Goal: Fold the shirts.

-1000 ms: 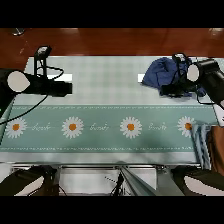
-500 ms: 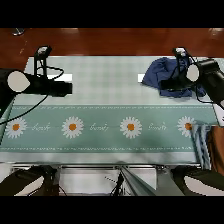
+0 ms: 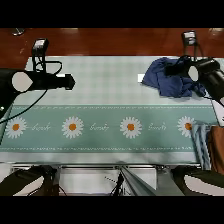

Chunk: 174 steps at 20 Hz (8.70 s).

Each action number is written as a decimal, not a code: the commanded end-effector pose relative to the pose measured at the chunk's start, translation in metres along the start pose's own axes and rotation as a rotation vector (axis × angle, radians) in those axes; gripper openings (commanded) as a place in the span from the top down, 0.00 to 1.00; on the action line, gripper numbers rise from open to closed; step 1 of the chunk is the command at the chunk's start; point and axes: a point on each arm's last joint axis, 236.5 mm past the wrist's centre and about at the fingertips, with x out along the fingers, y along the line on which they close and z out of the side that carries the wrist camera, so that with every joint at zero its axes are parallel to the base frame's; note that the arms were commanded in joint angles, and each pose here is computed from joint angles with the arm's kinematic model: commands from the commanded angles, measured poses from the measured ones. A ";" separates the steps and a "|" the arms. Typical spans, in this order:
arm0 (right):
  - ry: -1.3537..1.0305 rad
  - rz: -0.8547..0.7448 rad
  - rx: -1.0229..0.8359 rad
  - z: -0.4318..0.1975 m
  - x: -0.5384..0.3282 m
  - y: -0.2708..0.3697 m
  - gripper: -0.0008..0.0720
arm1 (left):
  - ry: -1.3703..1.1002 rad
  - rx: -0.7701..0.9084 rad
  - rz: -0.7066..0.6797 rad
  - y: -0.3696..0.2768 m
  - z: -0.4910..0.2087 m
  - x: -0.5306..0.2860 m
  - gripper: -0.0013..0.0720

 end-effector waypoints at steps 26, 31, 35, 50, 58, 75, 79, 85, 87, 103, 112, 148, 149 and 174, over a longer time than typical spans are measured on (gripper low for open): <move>-0.160 0.365 0.319 0.136 -0.066 -0.061 0.96 | -0.001 -0.008 -0.089 -0.013 -0.043 -0.127 0.02; -0.526 0.396 0.120 0.215 -0.245 -0.017 0.96 | 0.023 -0.044 -0.195 -0.035 -0.106 -0.119 0.02; -0.722 0.478 -0.025 0.233 -0.376 0.020 0.96 | 0.043 -0.076 -0.188 -0.033 -0.113 -0.108 0.02; 0.324 0.918 -0.154 -0.102 -0.208 0.283 0.96 | -0.014 -0.141 -0.176 -0.027 -0.093 -0.098 0.02; 0.532 1.025 -0.092 -0.129 -0.193 0.287 0.12 | 0.138 -0.157 -0.237 -0.047 -0.119 -0.081 0.02; 0.507 0.606 0.531 -0.225 -0.123 0.068 0.14 | 0.409 -0.659 -0.736 -0.093 -0.145 0.046 0.02; 0.505 0.606 0.522 -0.225 -0.122 0.068 0.14 | 0.444 -0.672 -0.728 -0.092 -0.151 0.058 0.02; 0.539 0.648 0.429 -0.232 -0.127 0.100 0.14 | 0.487 -0.693 -0.709 -0.088 -0.163 0.069 0.18; 0.551 0.647 0.413 -0.236 -0.125 0.110 0.14 | 0.475 -0.664 -0.715 -0.088 -0.162 0.069 0.96; 0.657 0.632 0.440 -0.253 -0.078 0.154 0.14 | 0.408 -0.589 -0.783 -0.089 -0.122 0.059 0.96; 0.682 0.749 0.351 -0.236 -0.063 0.190 0.96 | 0.412 -0.578 -0.810 -0.092 -0.120 0.052 0.96; 0.013 0.564 0.084 0.004 -0.234 0.071 0.96 | -0.028 -0.167 -0.487 -0.084 -0.047 -0.069 0.96; 0.035 0.563 0.113 0.011 -0.204 0.076 0.96 | -0.034 -0.190 -0.461 -0.083 -0.046 -0.044 0.96; 0.552 0.616 0.569 -0.231 -0.136 0.032 0.14 | 0.551 -0.374 -0.672 -0.016 -0.180 0.022 0.02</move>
